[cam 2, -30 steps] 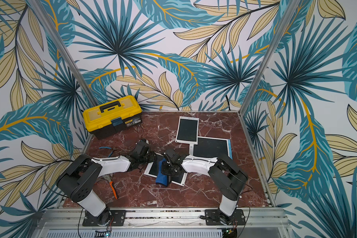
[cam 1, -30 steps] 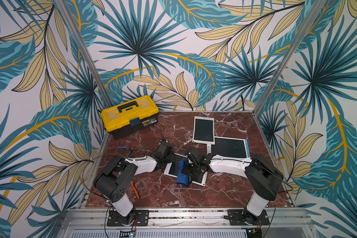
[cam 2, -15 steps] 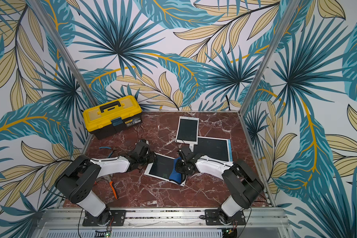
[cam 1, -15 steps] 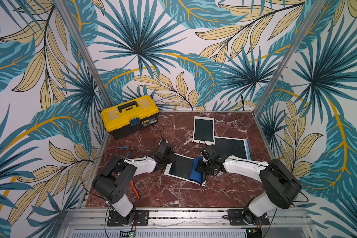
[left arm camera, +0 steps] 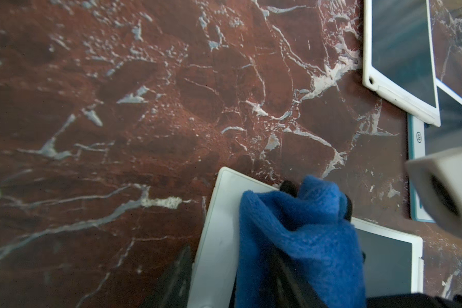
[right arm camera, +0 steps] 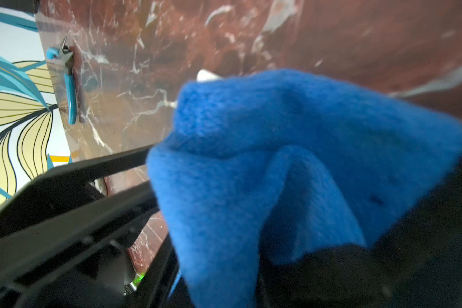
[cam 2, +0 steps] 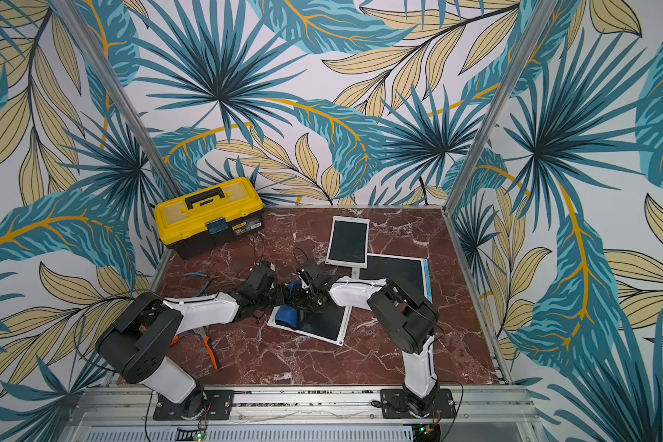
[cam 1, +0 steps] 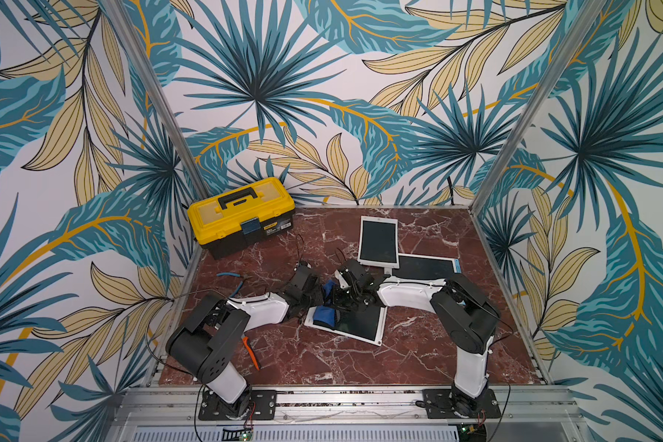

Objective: Wipe the drawing tablet
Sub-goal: Wipe the dirt from the drawing tablet.

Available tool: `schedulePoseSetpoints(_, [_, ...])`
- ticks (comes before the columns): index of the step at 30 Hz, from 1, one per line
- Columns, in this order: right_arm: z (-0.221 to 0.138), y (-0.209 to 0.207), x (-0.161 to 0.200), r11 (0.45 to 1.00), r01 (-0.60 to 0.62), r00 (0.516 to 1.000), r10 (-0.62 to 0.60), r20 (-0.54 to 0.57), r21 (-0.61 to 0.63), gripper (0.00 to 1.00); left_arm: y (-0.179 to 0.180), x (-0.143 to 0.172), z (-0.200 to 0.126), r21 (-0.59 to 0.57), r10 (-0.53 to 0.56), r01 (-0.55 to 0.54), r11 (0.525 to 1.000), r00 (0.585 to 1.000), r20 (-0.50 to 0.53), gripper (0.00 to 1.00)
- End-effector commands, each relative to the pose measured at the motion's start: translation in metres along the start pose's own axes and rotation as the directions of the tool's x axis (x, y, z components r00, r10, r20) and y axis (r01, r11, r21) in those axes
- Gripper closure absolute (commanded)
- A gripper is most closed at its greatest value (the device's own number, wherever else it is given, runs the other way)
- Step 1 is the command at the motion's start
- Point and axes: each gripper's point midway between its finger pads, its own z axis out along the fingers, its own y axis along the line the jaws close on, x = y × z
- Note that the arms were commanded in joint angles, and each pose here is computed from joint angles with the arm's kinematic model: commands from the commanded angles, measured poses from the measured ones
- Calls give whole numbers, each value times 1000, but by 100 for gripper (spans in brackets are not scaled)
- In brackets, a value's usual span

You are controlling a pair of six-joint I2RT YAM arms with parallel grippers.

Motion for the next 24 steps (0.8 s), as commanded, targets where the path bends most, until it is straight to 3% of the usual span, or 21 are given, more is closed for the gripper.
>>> schedulePoseSetpoints(1, [14, -33, 38, 994, -48, 994, 57, -92, 97, 71, 81, 107, -8, -272, -79, -26, 962, 927, -366, 50])
schedulePoseSetpoints(5, [20, -30, 74, 996, -32, 991, 43, -129, 83, 71, 78, 105, -6, -268, -77, -25, 963, 928, -366, 50])
schedulePoseSetpoints(11, [4, -55, 81, 991, -65, 994, 75, -85, 115, 71, 80, 107, -7, -272, -75, -30, 962, 927, -368, 50])
schedulePoseSetpoints(24, [-85, -127, 84, 966, -149, 989, 150, 12, 211, 71, 81, 108, -9, -268, -76, -27, 963, 927, -367, 50])
